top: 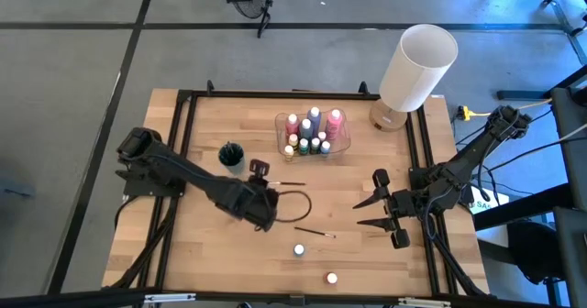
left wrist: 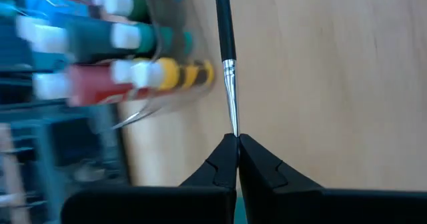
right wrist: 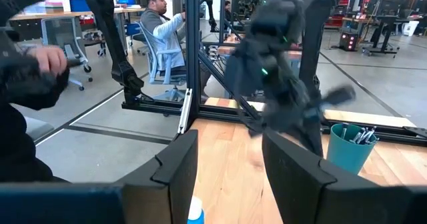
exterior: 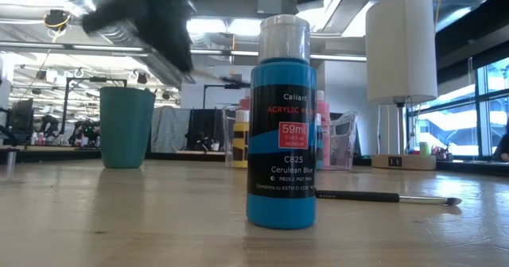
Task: Pick & Place Paint Supplies
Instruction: Put the black paint brush into the green cup
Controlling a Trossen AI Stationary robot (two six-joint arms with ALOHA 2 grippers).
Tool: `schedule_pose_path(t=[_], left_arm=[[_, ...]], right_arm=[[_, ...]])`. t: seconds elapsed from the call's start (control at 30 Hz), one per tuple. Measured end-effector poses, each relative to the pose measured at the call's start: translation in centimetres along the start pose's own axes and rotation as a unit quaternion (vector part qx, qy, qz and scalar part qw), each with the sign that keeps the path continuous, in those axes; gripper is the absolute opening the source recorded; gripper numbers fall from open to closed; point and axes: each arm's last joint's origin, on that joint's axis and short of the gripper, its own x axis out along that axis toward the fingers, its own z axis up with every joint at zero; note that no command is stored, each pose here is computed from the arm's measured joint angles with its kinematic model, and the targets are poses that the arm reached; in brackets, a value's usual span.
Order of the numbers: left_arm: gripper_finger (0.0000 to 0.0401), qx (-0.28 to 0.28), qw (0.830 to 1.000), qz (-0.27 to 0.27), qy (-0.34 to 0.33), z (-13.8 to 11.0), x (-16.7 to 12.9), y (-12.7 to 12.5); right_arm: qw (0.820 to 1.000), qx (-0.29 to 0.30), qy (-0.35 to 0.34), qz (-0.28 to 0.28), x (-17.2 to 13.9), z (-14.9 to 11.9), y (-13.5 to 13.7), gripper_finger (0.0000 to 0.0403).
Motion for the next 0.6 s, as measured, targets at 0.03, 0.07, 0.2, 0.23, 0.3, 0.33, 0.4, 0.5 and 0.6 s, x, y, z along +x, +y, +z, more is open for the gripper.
schedule_pose_path(t=[0.03, 0.07, 0.2, 0.23, 0.3, 0.33, 0.4, 0.5, 0.6], left_arm=[[0.0002, 0.016, 1.000, 0.010, 0.008, -0.1, -0.9, 0.2], [0.0002, 0.037, 0.999, 0.027, 0.015, -0.2, -1.6, 0.4], [0.0002, 0.158, 0.980, 0.114, 0.051, -1.3, -3.5, 0.9], [0.0002, 0.187, 0.971, 0.132, 0.062, -1.6, -3.8, 1.0], [0.0002, 0.234, 0.955, 0.158, 0.087, -2.3, -4.3, 1.3], [0.0002, 0.251, 0.949, 0.161, 0.099, -2.6, -4.5, 1.4], [0.0002, 0.281, 0.940, 0.159, 0.106, -2.7, -4.3, 1.5], [0.0002, 0.374, 0.905, 0.161, 0.122, -3.0, -4.4, 1.8], [0.0002, 0.430, 0.871, 0.200, 0.129, -2.9, -4.6, 2.3]], right_arm=[[1.000, 0.000, 0.000, 0.000, 0.0, 0.0, 0.0, 0.0170], [1.000, -0.001, 0.000, 0.000, 0.0, 0.0, 0.0, 0.0170], [1.000, -0.002, 0.001, 0.000, 0.0, 0.0, 0.0, 0.0170], [1.000, -0.003, 0.003, 0.000, 0.0, -0.1, 0.0, 0.0170], [1.000, -0.006, 0.004, 0.000, 0.0, -0.1, 0.0, 0.0170], [1.000, -0.010, 0.004, -0.001, 0.0, -0.1, 0.0, 0.0170], [1.000, -0.017, 0.003, -0.003, 0.0, -0.1, 0.0, 0.0170], [0.999, -0.022, -0.002, -0.030, 0.0, 0.0, -0.2, 0.0170], [0.997, -0.021, -0.005, -0.069, 0.0, 0.1, -0.5, 0.0170]])
